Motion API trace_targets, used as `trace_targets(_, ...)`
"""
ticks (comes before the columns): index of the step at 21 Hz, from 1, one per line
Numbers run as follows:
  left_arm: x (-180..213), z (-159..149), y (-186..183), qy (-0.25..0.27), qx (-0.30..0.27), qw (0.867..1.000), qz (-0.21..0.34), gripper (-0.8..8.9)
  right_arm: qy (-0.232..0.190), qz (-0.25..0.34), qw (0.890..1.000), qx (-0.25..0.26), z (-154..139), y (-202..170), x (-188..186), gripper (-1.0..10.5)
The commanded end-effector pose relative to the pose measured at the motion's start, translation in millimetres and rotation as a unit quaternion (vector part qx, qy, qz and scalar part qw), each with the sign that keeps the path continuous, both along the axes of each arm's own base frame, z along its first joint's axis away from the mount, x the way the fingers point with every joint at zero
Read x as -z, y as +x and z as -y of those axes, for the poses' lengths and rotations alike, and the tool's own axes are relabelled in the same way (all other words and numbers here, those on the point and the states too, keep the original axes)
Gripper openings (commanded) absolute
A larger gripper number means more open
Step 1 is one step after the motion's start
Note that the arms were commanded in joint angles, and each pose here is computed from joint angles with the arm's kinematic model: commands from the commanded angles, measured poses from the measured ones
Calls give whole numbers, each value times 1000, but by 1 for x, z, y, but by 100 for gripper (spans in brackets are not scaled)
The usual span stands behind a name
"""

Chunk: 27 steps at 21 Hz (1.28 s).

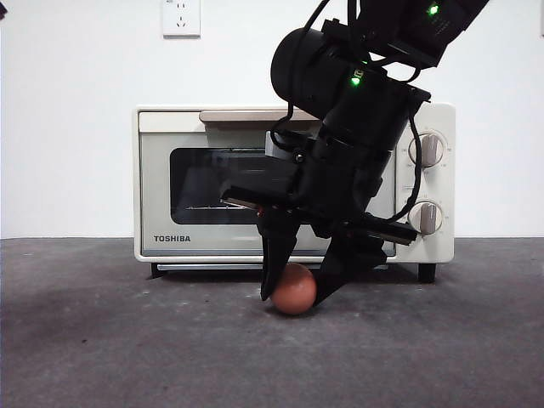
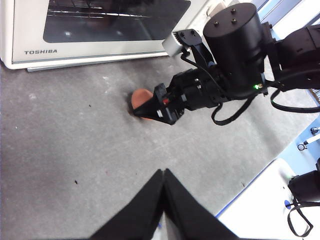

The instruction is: Eggoven

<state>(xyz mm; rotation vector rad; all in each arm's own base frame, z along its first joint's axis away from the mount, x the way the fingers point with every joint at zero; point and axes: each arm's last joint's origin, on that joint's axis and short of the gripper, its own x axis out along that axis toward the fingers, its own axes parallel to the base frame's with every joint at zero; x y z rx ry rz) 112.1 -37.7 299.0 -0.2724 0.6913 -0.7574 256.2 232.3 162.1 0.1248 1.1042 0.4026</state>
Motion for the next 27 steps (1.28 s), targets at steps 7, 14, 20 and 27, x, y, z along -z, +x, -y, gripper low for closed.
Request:
trace_targets(7,-10,21,32,-21,12,999,43,6,19,86,991,-104,18,-54,-96,3)
trace_targets(14,-23,63,82,-14,0,995,99,6,40,182,978,-90,80,-111,-169,3)
trace_targets(20,-22,88,127,-5,-11,993,120,6,56,233,968,-71,116,-143,-193,3)
trace_targets(27,-19,107,161,25,-10,992,120,6,70,263,961,-56,139,-163,-204,3)
